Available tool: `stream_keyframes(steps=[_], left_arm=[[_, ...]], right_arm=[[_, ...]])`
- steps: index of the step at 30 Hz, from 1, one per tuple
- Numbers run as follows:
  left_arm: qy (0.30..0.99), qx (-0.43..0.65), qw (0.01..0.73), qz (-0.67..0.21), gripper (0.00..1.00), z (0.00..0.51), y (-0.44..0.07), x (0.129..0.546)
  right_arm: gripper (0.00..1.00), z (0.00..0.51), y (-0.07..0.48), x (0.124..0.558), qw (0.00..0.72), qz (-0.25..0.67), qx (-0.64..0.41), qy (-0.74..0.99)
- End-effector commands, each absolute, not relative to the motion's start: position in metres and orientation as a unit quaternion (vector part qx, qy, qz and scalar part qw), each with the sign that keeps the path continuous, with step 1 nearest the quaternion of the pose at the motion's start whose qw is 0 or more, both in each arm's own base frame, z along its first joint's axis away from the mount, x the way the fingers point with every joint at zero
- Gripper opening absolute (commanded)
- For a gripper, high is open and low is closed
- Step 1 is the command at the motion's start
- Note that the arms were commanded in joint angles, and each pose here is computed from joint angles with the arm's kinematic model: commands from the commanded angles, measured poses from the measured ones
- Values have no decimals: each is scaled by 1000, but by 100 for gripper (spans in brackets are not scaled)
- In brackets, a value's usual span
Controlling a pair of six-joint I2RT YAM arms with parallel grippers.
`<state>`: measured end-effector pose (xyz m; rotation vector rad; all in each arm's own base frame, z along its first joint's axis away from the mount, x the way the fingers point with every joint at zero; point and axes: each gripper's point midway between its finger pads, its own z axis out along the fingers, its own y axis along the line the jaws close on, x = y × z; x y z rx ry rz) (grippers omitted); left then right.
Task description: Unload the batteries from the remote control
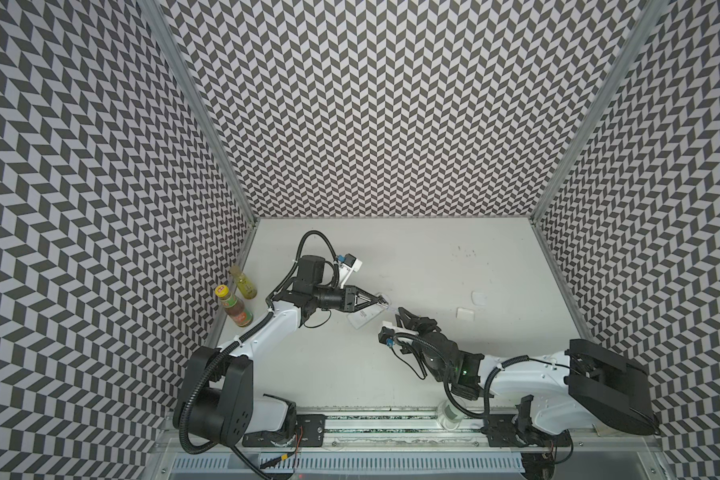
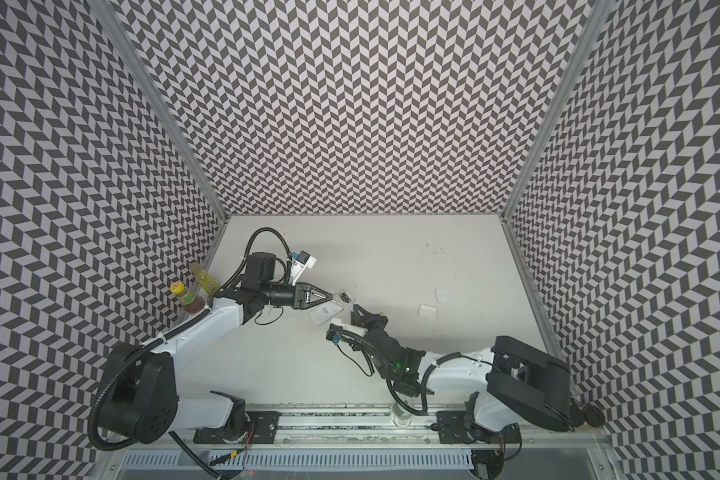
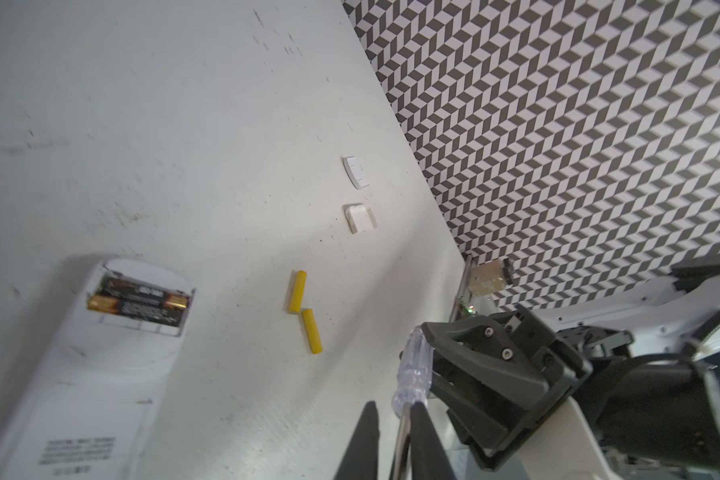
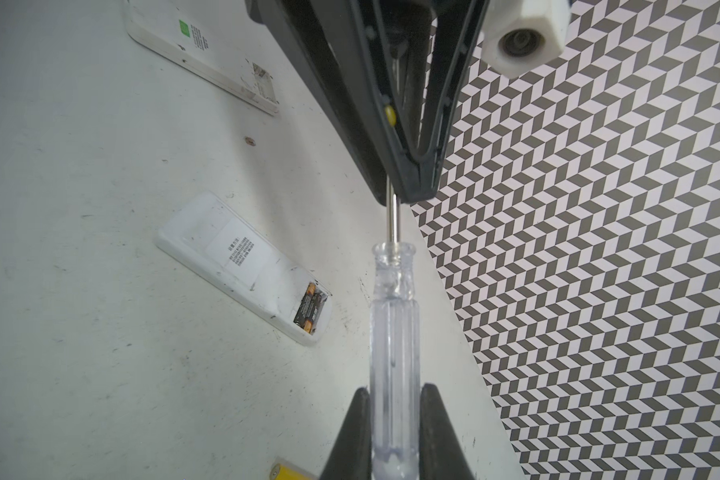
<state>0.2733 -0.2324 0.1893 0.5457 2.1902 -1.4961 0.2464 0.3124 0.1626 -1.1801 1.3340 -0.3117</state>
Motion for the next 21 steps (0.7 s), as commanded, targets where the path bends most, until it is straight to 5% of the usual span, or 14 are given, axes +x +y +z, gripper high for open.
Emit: stream_keyframes(steps=[1,4,11,21], left_arm=[[783,206,233,-539,3,196,-231,278],[783,204,236,-538,0,198,-228,278],[781,196,270,-528,0,205,-214,288],[756,172,343,-531,0,230,-180,306]], right_arm=[[0,188,316,246,654,-112,-478,576],[2,188,315,249,648,-119,-472,586],[43,209,297,247,680,-59,-402,611],[61,245,270,258,689,85,-299,655]])
